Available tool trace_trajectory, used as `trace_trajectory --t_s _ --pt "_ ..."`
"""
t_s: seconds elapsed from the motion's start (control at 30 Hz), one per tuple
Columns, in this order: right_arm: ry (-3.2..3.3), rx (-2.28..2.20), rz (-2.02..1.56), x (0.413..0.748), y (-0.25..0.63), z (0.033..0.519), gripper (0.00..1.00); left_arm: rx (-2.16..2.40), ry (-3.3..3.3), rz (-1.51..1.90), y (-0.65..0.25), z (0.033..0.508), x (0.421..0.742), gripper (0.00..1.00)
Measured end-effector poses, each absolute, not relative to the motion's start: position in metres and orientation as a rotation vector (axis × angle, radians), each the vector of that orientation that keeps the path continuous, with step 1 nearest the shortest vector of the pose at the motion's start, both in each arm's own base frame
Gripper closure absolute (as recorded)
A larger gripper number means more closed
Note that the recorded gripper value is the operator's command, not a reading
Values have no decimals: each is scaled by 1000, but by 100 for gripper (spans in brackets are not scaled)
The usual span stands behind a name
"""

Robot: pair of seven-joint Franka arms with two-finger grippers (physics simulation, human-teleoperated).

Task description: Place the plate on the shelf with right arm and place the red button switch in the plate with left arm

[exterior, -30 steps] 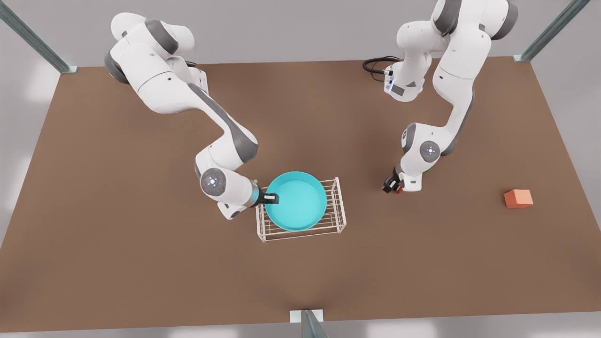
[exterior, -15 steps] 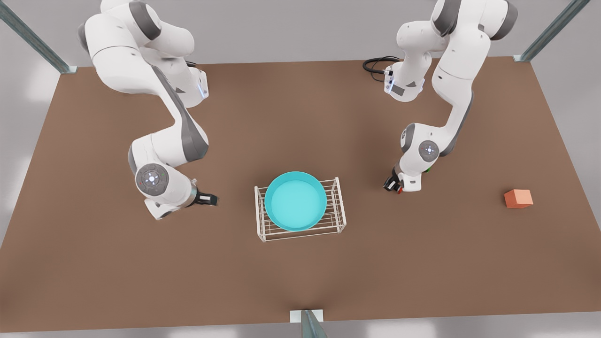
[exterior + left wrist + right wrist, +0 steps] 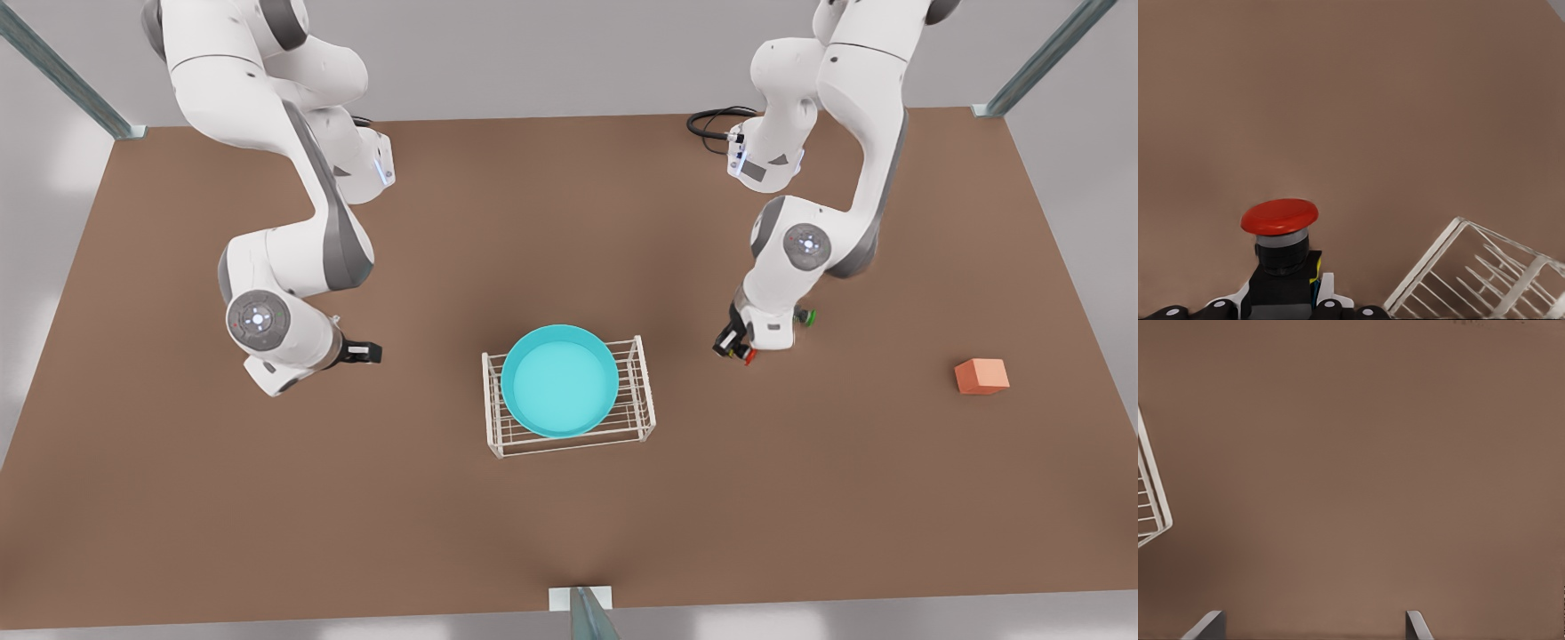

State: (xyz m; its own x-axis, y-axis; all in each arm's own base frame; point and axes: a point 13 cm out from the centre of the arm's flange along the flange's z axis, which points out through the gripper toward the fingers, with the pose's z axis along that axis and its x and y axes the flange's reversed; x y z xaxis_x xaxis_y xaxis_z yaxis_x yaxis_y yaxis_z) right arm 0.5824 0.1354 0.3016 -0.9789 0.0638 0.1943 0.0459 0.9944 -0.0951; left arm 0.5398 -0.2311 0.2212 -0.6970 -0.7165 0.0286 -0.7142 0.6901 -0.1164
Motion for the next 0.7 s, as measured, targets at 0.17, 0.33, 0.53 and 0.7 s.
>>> trace_trajectory --t_s 0.17,0.33,0.53,0.7 --pt "-2928 -41 128 585 130 297 0 -1197 2947 -159 -303 269 519 62" --pt "-2920 2 123 583 130 296 0 -1175 3018 -226 -414 305 498 62" --pt "-2915 48 118 582 135 296 0 -1374 2995 -392 -509 319 515 62" --pt "-2911 62 114 581 132 296 0 -1548 2882 -520 -549 287 529 61"
